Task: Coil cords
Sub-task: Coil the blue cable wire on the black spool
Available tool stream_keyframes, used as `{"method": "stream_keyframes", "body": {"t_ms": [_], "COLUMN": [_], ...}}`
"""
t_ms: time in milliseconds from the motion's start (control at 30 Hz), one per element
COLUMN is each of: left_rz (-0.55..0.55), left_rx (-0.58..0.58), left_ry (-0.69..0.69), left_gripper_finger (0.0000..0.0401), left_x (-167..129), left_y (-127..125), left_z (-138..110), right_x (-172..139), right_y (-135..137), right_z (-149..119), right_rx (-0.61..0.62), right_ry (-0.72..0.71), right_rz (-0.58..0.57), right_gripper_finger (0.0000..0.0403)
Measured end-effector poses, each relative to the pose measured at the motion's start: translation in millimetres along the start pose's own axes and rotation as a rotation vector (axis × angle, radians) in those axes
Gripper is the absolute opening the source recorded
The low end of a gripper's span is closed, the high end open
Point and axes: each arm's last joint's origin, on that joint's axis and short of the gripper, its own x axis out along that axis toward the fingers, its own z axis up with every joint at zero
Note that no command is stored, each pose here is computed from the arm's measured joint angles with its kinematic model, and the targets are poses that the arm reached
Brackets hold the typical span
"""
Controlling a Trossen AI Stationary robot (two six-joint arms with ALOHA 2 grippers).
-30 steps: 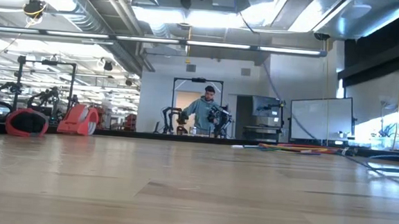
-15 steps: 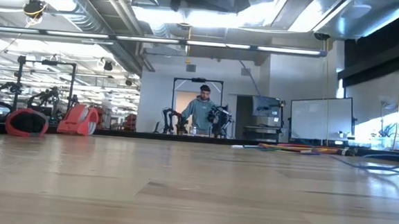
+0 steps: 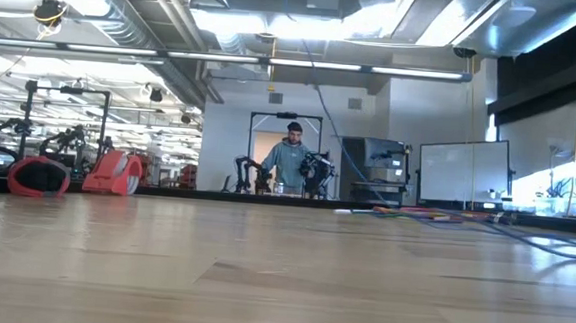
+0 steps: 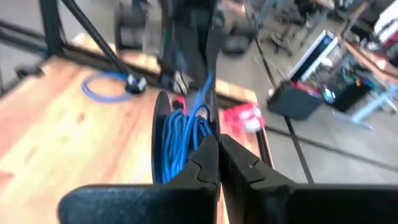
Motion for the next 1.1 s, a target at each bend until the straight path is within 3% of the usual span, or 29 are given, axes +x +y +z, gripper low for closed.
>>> {"method": "stream_keyframes", "body": {"t_ms": [100,267,400,800,1100], "left_rz": [0.000,-0.003,-0.001,-0.022,-0.025], "left_rx": [-0.018,-0.061,-0.087,-0.093,-0.072], "left_ry": [-0.010,-0.015,-0.017,-0.053,-0.017], "left_gripper_finger": [0.0003,0.0003,0.0003,0.0003,0.0003], "left_x": [-4.7,-6.3,0.4,31.3,45.9], "left_y": [2.7,3.5,-0.3,-24.2,-36.5], "left_z": [3.0,4.2,2.1,-10.1,-23.7], "right_x": [11.1,36.5,60.1,111.8,97.2], "right_y": [2.2,3.4,3.9,4.1,-0.7], "right_z": [-9.3,-27.2,-36.1,-43.4,-23.7], "right_rx": [-0.017,-0.062,-0.080,-0.050,0.002], "right_ry": [0.053,0.163,0.166,0.077,-0.105], "right_rz": [-0.015,-0.135,-0.206,-0.264,-0.262], "right_gripper_finger": [0.0005,0.0005,0.0005,0.0005,0.0005]}}
